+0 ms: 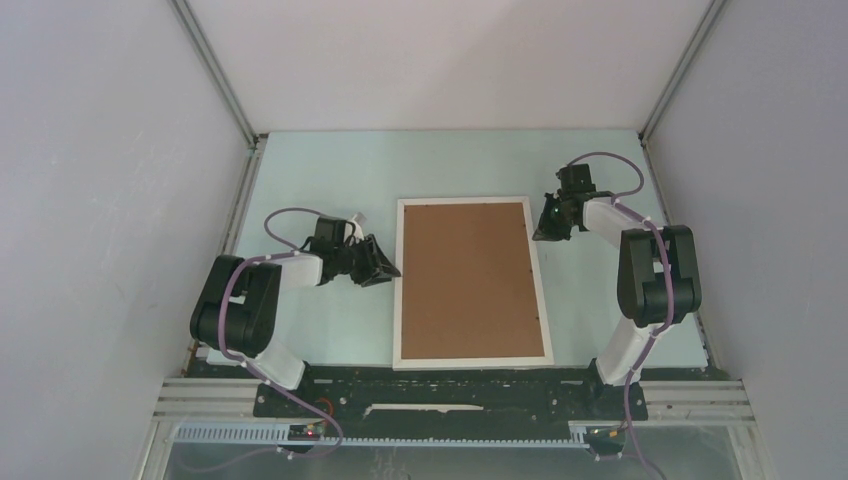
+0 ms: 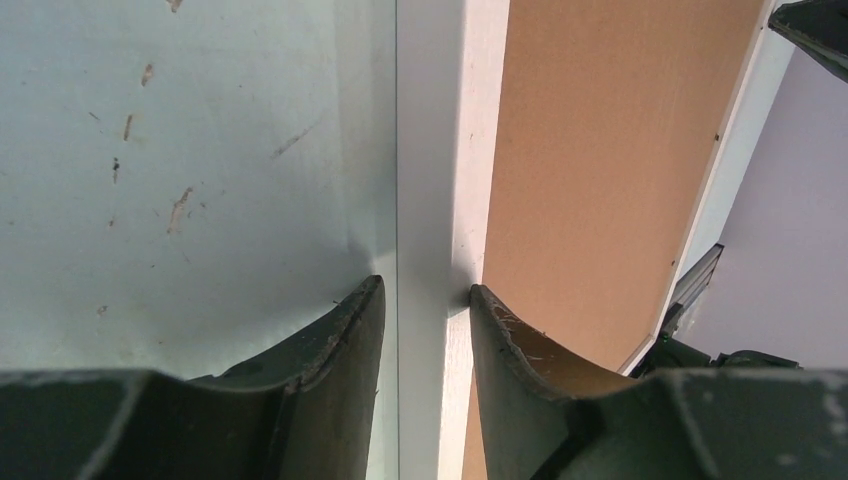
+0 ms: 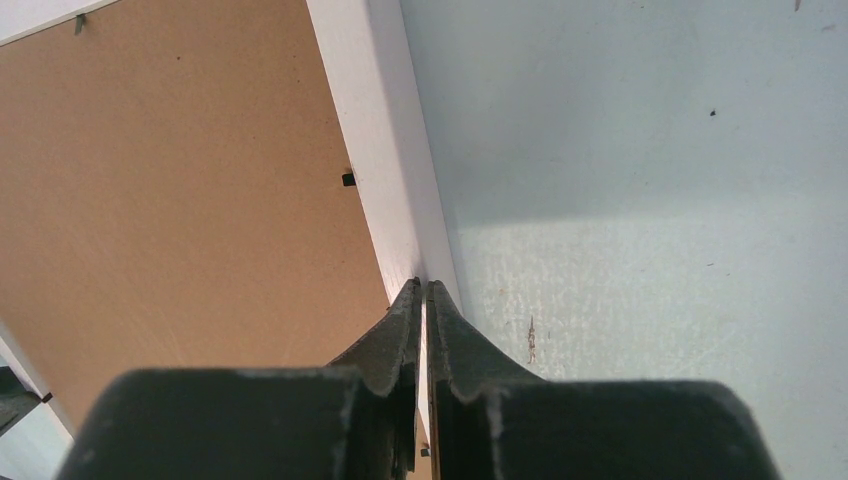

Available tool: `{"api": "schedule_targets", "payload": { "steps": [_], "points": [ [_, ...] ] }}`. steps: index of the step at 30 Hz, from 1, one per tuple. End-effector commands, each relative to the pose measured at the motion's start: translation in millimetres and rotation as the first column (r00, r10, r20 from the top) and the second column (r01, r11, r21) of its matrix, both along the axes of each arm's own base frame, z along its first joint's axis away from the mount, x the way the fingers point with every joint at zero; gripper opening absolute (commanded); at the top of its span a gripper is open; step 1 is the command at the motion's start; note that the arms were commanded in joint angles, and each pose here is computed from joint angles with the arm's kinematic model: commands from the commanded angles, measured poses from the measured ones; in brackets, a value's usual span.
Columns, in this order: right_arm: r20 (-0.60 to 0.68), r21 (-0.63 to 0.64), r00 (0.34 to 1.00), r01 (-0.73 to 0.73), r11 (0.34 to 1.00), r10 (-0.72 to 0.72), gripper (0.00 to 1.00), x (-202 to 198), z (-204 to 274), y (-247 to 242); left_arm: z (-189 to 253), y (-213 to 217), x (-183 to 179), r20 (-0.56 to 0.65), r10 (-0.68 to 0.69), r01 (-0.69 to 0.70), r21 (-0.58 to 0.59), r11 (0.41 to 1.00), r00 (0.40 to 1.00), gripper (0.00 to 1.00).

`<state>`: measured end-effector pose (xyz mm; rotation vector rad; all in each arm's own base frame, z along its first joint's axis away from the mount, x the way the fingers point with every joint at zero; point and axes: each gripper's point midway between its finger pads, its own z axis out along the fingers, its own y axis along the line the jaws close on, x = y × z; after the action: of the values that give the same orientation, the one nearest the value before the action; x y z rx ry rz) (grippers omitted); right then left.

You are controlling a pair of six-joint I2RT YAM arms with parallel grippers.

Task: Put the photo into the frame
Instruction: Install the photo frame at the center of the board.

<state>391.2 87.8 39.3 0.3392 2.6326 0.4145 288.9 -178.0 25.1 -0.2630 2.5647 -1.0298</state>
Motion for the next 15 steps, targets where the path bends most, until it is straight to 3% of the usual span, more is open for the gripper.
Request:
{"api": "schedule_targets", "payload": {
  "steps": [1,7,15],
  "points": [
    [-0.046,0.037,0.998,-0.05,0.998,0.051,0.09,-17,-4,19,-6,0,-1,-0.004,-0.006,0.006,0.027,1.0,1.0,0.45],
    [-0.046,0.035,0.998,-0.051,0.998,0.053,0.08,-17,-3,19,-13,0,-7,-0.018,-0.031,0.033,0.082,0.996,0.999,0.43],
    [-0.063,0.034,0.997,-0.044,0.998,0.047,0.1,-20,-6,19,-11,0,-19,-0.03,-0.046,0.048,0.098,0.994,0.999,0.48]
  ]
}}
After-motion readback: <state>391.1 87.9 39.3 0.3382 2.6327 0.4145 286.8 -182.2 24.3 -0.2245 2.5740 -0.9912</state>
